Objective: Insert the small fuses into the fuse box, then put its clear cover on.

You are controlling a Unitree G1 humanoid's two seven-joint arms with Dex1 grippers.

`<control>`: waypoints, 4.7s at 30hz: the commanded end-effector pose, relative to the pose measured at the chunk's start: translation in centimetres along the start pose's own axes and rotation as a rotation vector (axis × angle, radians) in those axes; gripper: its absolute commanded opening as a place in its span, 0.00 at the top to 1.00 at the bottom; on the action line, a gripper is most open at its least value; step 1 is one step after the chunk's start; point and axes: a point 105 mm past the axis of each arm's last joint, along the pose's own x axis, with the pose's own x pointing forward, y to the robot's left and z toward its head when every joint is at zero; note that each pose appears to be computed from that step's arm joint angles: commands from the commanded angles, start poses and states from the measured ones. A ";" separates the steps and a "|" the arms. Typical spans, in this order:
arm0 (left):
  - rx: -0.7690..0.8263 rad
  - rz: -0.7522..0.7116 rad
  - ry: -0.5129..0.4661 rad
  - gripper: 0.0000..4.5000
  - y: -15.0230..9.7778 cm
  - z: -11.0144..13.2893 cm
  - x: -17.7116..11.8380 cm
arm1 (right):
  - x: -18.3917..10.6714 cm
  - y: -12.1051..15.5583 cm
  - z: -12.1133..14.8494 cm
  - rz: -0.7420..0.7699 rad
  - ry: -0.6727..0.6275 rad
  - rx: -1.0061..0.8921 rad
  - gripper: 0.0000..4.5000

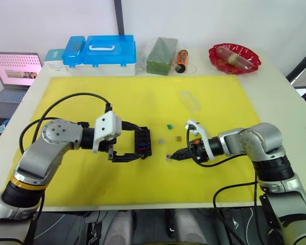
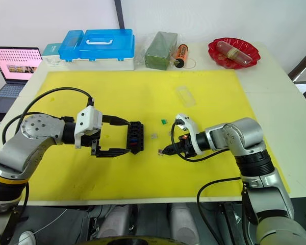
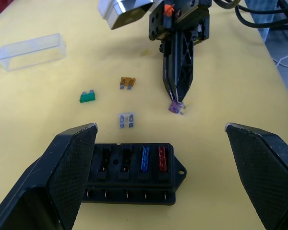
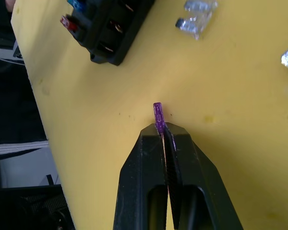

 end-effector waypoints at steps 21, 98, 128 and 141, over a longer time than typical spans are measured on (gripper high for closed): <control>-0.077 0.093 0.078 0.00 1.9 -3.7 -2.3 | 3.3 6.2 8.9 0.051 -0.068 -0.823 1.00; -0.080 0.085 0.071 0.00 1.7 -3.6 -1.7 | 4.4 4.1 7.0 0.001 -0.020 -0.845 1.00; -0.081 0.090 0.065 0.00 1.6 -3.6 -1.5 | 4.9 3.9 7.2 -0.036 0.005 -0.839 1.00; -0.083 0.091 0.062 0.00 1.7 -3.6 -1.4 | 3.4 5.7 9.2 -0.036 -0.081 -0.870 0.72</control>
